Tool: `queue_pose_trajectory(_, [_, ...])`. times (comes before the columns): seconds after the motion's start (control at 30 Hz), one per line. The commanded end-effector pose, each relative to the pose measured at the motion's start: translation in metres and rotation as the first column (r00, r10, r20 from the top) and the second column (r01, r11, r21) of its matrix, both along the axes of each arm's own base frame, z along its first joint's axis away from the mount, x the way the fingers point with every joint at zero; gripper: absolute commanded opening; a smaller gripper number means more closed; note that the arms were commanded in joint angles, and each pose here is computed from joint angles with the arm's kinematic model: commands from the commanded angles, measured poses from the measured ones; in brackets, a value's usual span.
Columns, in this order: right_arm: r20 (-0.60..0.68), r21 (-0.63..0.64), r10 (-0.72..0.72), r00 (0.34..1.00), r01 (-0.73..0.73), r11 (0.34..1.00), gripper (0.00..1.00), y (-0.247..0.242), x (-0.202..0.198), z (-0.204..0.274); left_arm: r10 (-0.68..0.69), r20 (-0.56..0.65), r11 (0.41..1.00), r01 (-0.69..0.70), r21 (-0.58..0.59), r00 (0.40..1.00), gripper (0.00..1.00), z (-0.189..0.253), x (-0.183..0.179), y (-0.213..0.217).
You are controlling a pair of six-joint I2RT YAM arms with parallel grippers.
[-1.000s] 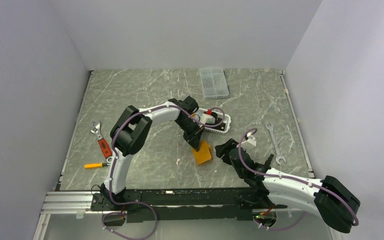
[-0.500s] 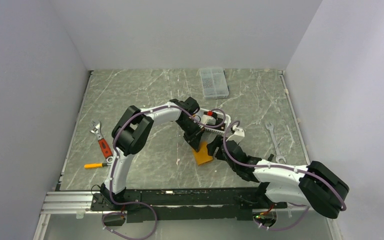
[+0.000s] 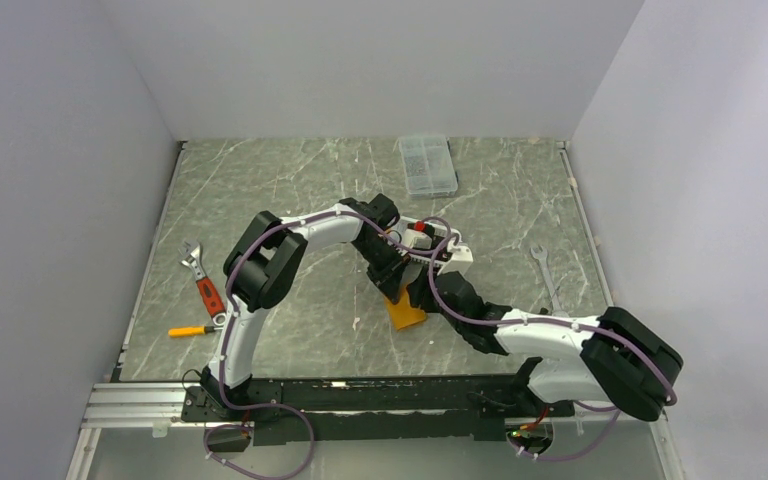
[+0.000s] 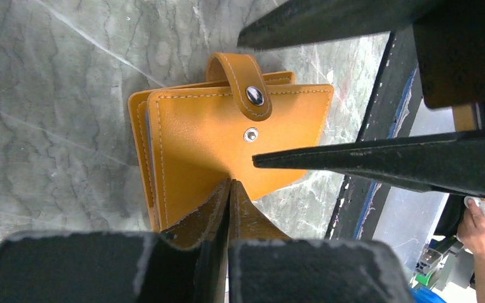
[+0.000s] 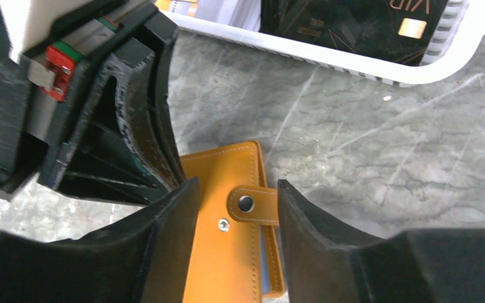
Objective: Put the credit cards into the card holder
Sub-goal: Close the card holder at the center of the board.
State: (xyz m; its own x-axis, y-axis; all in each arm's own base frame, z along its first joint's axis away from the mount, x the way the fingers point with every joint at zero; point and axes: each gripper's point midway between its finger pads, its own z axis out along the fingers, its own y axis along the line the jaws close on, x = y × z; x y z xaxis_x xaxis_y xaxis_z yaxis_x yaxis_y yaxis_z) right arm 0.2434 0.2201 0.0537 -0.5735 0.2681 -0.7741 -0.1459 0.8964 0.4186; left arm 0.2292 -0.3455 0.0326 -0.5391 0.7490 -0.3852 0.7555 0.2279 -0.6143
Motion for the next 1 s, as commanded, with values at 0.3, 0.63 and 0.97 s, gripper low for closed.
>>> queue_pose_trajectory(0.3, [0.034,-0.184,0.077,0.996,-0.069,0.981,0.63,0.021,0.004,0.014,0.024,0.031,0.999,-0.025,0.023,0.999,0.08,-0.009,0.011,0.005])
queue_pose_trajectory(0.63, [0.021,-0.294,0.039,0.999,-0.031,0.955,0.43,0.016,0.006,0.008,0.047,-0.003,0.999,-0.047,0.004,0.999,0.08,-0.003,0.011,0.009])
queue_pose_trajectory(0.97, [0.039,-0.311,-0.002,0.999,0.014,0.950,0.09,0.008,0.007,0.020,0.048,0.007,0.999,-0.048,0.002,0.999,0.08,-0.002,0.010,0.012])
